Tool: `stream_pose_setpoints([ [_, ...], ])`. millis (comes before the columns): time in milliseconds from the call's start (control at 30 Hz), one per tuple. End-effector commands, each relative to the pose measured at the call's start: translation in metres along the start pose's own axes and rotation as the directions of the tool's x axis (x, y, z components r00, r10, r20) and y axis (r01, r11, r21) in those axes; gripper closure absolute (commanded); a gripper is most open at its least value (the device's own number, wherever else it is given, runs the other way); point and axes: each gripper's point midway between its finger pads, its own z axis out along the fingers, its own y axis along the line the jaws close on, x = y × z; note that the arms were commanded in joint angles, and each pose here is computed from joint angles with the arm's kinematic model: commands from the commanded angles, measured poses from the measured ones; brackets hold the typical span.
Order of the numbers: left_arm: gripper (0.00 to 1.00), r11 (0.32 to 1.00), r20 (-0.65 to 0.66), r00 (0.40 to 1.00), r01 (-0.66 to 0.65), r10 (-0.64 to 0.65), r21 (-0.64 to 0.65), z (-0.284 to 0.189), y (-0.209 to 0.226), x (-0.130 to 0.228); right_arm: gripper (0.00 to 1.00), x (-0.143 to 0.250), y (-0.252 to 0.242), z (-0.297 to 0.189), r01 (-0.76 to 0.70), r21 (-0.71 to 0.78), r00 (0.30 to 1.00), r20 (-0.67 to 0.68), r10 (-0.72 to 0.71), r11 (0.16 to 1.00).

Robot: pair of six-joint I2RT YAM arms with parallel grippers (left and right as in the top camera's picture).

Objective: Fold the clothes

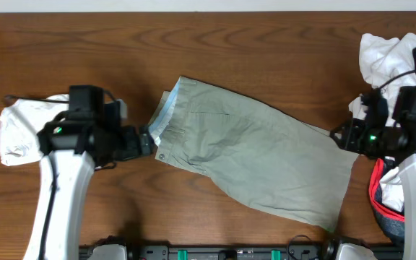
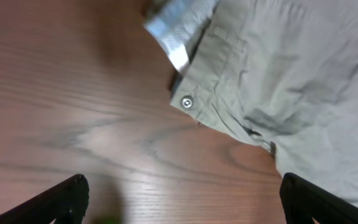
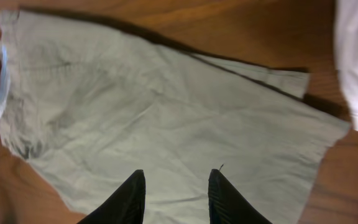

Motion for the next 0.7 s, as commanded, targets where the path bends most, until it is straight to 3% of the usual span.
stream_pose_setpoints([
  [0,0.02,0.999,-0.067,0.997,-0.029,0.032,0.042,0.029,-0.008,0.003,0.68,0.005,0.011,0.005,0.072,-0.009,0.997,-0.021,-0.072,0.997],
  [200,0.0,0.974,0.012,0.977,-0.214,0.213,0.08,0.064,-0.038,-0.029,0.67,0.014,0.011,0.016,0.064,0.025,0.997,-0.053,-0.062,0.998],
  [367,0.02,0.906,0.194,0.901,-0.412,0.388,0.099,0.072,-0.084,-0.062,0.66,0.028,0.002,0.027,0.024,0.065,0.995,-0.093,-0.018,0.998],
  [567,0.01,0.871,0.402,0.804,-0.49,0.439,0.028,0.075,-0.117,-0.111,0.66,0.043,-0.003,0.035,0.002,0.073,0.991,-0.133,0.007,0.997],
  [667,0.01,0.874,0.398,0.809,-0.484,0.433,0.031,0.092,-0.119,-0.12,0.66,0.045,-0.003,0.035,0.0,0.074,0.99,-0.142,0.011,0.997],
])
